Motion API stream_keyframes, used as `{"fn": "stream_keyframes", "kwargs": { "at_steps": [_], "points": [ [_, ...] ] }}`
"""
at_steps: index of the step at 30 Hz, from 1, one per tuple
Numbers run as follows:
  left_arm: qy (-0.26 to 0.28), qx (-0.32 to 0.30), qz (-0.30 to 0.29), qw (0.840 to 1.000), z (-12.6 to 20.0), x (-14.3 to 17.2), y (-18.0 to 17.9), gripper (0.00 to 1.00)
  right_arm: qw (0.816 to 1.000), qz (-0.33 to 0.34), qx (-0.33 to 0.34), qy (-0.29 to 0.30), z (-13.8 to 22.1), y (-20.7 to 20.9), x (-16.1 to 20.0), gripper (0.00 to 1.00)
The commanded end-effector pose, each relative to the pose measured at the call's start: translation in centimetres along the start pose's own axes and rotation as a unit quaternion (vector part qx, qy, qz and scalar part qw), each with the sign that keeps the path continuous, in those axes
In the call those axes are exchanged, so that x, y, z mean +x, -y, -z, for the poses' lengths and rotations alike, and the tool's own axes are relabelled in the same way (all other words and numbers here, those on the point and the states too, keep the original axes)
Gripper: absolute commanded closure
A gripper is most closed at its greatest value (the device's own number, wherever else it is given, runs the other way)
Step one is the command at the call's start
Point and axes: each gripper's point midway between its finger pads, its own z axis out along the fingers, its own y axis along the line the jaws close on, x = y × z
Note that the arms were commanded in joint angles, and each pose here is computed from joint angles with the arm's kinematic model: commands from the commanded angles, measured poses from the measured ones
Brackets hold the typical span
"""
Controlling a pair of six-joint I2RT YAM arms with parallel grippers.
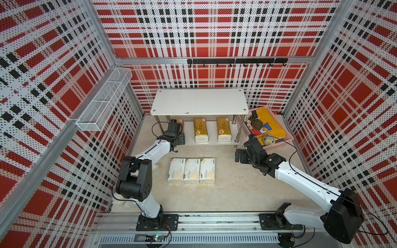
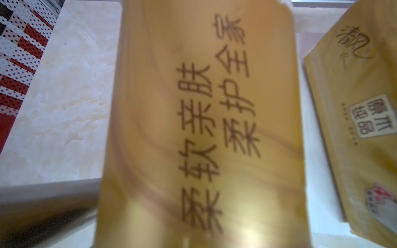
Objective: Place the tissue boxes on the shelf by color
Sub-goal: Place a box of tissues on the shelf.
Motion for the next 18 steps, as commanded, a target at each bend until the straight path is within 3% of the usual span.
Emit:
{"fn": "stream_keyframes", "kwargs": {
  "at_steps": [1,18],
  "points": [
    [0.023,0.003,-0.001,1.0,-0.4,-1.9,-0.1,0.27,1.0,0.004,0.0,0.003,0.0,-0.3,-0.2,0.0],
    [0.007,-0.001,-0.001,1.0,-3.0,-2.0,0.1,0.26,1.0,0.007,0.0,0.003,0.0,-0.7,-0.5,0.0]
  ]
}}
